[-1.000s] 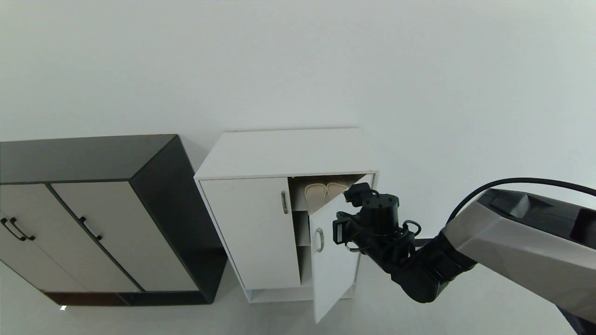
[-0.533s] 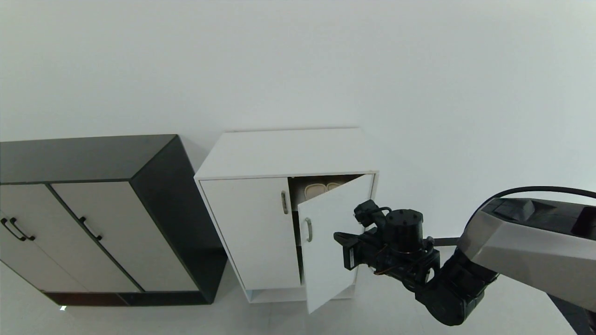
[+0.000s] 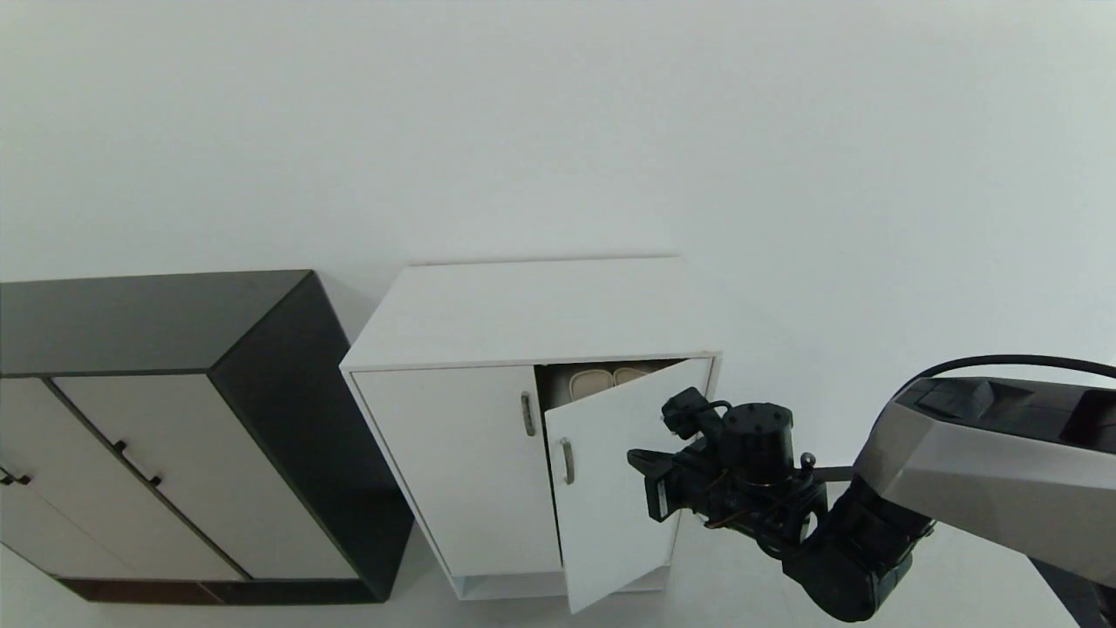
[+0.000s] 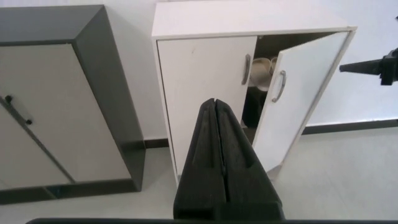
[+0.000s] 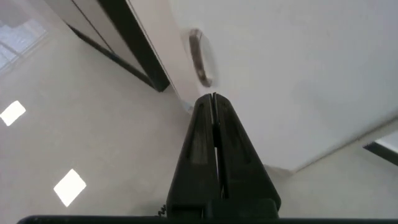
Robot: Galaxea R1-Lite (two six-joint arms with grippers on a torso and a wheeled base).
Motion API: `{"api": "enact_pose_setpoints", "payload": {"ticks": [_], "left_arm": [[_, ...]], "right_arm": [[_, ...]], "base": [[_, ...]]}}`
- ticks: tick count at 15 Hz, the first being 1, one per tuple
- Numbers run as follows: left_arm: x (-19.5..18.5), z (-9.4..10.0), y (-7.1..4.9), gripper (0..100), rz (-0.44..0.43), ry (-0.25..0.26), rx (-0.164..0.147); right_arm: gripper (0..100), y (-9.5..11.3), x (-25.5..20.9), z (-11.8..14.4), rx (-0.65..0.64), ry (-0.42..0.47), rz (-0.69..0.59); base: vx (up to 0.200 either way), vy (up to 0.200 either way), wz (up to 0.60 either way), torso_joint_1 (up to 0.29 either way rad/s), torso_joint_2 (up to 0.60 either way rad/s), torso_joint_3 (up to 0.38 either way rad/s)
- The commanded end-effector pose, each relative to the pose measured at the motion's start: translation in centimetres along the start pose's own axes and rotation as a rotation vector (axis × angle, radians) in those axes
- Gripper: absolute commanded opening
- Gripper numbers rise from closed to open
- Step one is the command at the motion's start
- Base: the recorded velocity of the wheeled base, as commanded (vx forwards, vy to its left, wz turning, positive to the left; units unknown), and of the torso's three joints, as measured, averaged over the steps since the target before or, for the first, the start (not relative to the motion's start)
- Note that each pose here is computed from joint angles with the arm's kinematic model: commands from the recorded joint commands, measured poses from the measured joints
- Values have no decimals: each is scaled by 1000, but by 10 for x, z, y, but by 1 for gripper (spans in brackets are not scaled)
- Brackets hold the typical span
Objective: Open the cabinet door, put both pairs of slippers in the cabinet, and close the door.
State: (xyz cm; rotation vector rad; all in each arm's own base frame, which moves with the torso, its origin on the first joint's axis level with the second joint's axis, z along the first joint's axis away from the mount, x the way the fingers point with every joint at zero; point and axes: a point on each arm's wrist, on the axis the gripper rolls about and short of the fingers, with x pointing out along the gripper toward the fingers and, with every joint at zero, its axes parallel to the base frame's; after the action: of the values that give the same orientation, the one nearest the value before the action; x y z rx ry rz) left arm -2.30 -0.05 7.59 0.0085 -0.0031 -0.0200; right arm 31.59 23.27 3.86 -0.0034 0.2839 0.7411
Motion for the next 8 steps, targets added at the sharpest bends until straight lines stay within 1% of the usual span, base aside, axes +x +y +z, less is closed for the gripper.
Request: {"api": "enact_pose_setpoints", "payload": {"ticks": [1,6,8], "left_arm": [[0,0,0,0,0,1,-1],[0,0,0,0,0,1,-1],[0,0,0,0,0,1,-1]], "right_arm": [[0,0,0,-2,2,8,7],[0,-1,2,-5,4,14,7],[0,-6,6,-6,10,8,-5]], "base": [[200,0,0,7,12,2],[0,0,0,0,0,0],[0,0,0,0,0,0]]}}
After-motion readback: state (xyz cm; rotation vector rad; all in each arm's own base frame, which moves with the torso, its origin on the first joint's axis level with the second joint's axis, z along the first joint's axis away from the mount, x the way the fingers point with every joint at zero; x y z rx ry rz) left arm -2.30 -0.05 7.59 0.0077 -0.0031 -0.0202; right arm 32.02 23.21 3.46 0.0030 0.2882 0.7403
